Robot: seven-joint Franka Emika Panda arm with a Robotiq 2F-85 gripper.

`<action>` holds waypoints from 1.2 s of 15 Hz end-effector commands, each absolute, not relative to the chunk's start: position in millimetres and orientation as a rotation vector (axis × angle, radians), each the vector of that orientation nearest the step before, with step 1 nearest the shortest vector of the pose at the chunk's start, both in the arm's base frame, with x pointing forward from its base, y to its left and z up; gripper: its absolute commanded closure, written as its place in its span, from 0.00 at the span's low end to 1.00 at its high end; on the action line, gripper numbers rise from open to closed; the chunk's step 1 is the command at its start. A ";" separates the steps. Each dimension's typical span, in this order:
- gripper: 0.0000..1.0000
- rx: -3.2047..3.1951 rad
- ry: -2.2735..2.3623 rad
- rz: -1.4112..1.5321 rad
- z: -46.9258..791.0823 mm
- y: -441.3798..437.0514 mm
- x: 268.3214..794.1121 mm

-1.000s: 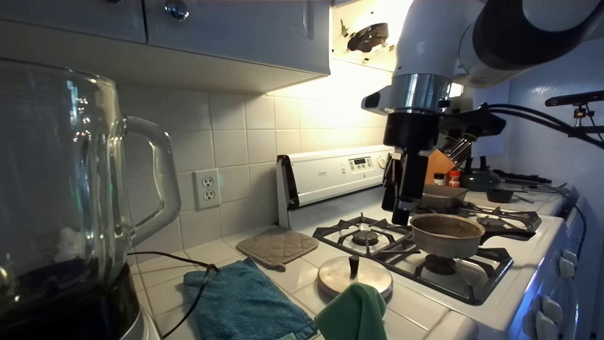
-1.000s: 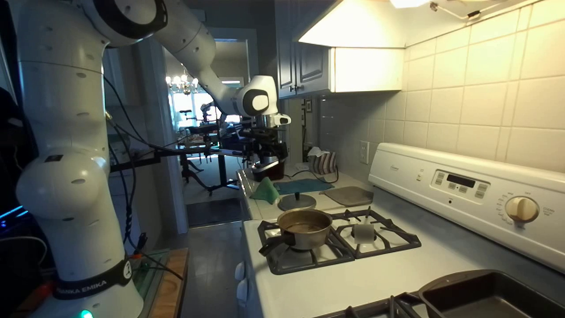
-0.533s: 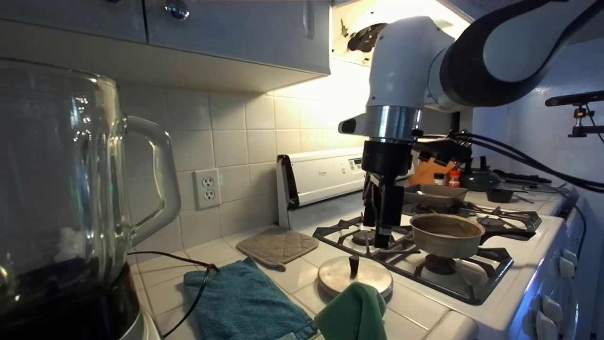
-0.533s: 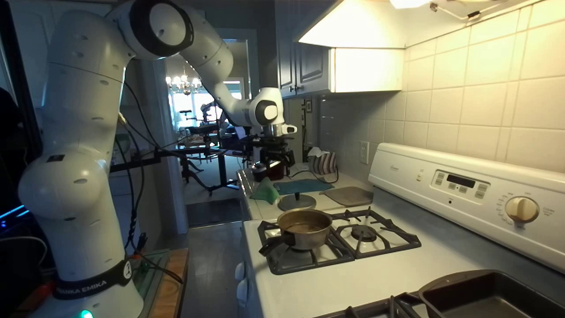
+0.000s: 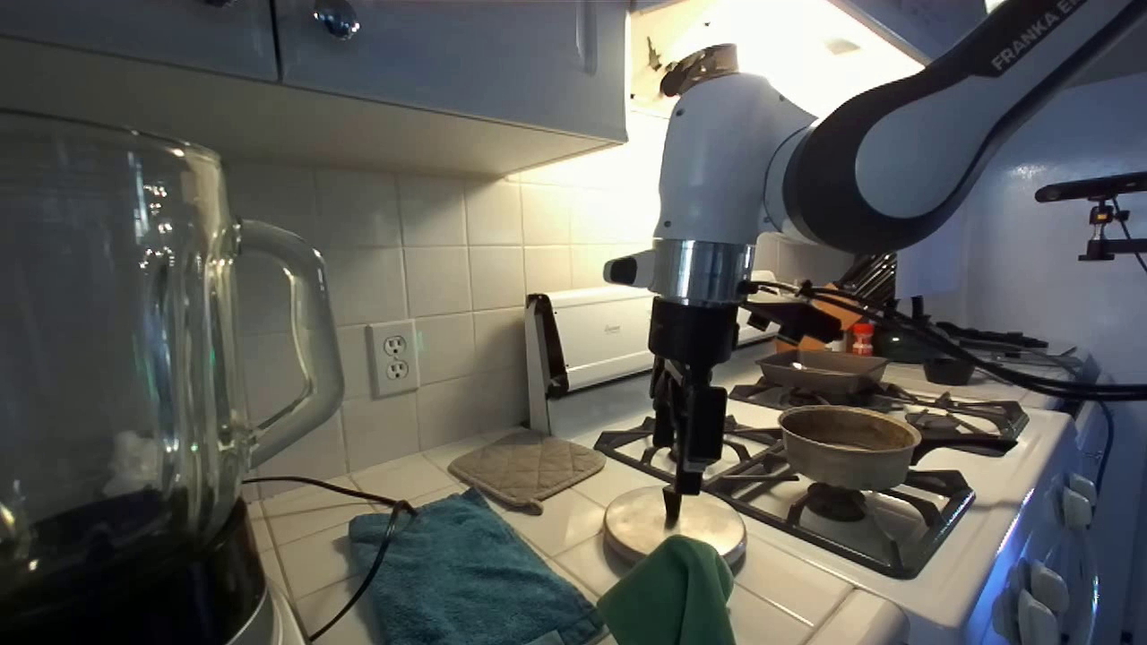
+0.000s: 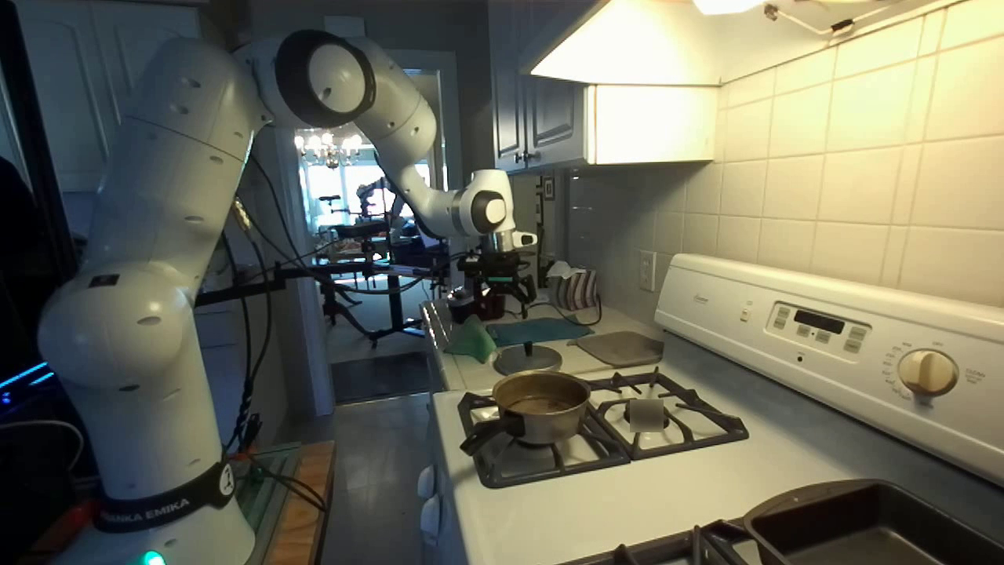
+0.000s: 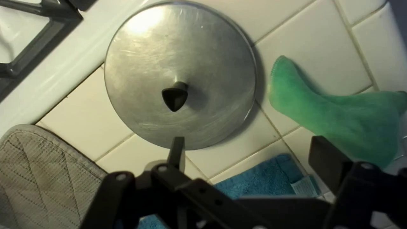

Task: Put the silver lid on the silver pot then use the green towel to move the pot to the right and place the towel back on the counter.

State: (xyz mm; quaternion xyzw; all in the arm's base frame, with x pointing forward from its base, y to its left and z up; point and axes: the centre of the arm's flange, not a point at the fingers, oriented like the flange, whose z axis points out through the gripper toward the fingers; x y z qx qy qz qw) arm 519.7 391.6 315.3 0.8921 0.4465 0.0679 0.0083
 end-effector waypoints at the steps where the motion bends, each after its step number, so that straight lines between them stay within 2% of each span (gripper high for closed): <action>1: 0.00 2.732 1.428 0.174 305.6 399.9 542.5; 10: 0.00 2.707 1.438 0.094 284.4 385.7 577.1; 18: 0.00 2.720 1.410 0.040 262.0 377.2 579.6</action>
